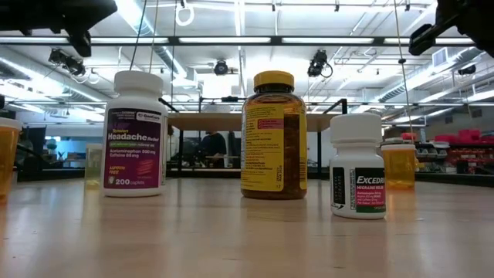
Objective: Pick and place medicine bottles onto shelf by color
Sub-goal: Put the top small orange medicine bottle on the shelf
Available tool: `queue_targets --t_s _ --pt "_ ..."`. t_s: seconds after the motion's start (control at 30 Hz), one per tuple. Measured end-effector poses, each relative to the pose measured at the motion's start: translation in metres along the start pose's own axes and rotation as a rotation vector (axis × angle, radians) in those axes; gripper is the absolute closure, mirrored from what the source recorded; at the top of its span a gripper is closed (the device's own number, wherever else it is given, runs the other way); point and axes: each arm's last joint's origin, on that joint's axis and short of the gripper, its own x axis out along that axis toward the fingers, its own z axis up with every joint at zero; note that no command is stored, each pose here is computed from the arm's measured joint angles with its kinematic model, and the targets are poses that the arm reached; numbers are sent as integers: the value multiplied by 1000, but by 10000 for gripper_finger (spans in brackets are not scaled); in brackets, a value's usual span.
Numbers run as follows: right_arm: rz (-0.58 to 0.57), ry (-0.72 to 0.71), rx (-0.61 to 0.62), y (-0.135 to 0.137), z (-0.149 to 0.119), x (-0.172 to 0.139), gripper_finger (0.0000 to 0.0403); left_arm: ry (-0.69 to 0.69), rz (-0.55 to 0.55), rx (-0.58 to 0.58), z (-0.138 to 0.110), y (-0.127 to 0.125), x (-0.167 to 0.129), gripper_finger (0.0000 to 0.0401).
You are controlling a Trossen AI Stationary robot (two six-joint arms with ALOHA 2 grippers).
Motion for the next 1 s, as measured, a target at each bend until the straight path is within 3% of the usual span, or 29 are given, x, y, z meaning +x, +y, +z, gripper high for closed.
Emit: queue_targets --t_s 0.13,0.2,0.4,0.5,0.73,0.87,1.0 --pt "32 51 60 0 -3 0 387 -25 60 24 2 1 2 342" --pt "-7 115 71 -3 -10 -1 387 -26 90 27 1 1 4 327" --pt "-425 342 30 -25 -39 -11 387 18 136 38 -5 -2 15 275" --pt "-543 372 18 -31 -43 -15 387 61 147 52 -10 -3 21 251" --pt "-537 327 -30 -28 -30 -10 387 87 182 83 -17 -7 33 211" --pt "-476 250 100 -24 -25 -6 387 72 178 128 -16 -8 37 203" --pt "-435 209 106 -22 -20 -4 387 76 175 197 -17 -9 39 203"
